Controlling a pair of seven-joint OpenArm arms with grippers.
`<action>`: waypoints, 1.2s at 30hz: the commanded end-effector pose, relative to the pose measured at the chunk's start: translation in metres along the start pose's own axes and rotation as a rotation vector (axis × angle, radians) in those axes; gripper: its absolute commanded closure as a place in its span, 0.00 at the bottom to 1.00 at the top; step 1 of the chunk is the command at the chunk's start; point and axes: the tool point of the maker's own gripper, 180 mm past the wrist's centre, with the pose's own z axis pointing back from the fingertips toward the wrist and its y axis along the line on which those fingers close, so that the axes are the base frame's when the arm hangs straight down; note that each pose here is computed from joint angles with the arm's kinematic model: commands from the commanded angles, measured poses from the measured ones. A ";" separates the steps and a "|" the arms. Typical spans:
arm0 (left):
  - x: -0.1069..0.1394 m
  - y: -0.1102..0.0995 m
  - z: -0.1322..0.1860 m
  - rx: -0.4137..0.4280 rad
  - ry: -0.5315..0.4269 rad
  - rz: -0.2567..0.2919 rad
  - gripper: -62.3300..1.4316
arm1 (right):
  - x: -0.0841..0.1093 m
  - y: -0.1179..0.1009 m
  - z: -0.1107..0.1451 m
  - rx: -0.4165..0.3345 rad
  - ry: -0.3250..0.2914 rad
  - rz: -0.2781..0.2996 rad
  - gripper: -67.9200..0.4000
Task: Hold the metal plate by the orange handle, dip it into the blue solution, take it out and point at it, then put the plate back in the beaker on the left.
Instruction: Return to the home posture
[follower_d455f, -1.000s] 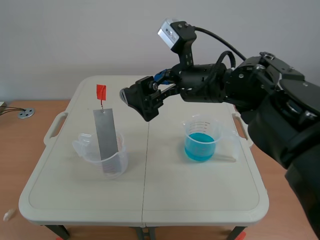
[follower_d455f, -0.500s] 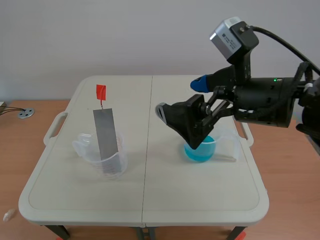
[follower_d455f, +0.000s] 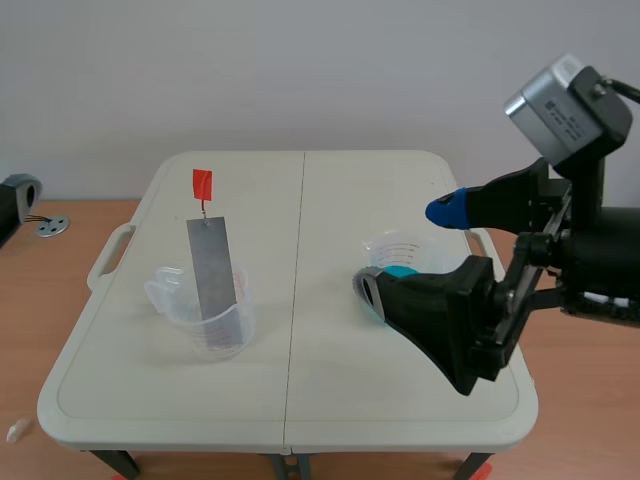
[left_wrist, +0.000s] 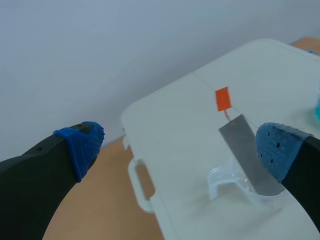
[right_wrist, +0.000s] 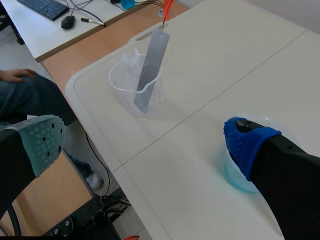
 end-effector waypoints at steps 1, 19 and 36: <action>0.006 -0.010 -0.004 -0.021 -0.029 0.015 0.00 | 0.010 0.000 0.006 -0.009 -0.030 0.011 0.02; 0.006 -0.115 -0.031 -0.217 -0.077 0.057 0.00 | 0.000 -0.003 0.023 -0.065 0.009 0.030 0.02; -0.005 -0.121 -0.030 -0.221 -0.038 0.082 0.00 | -0.006 -0.006 0.023 -0.080 0.044 0.065 0.02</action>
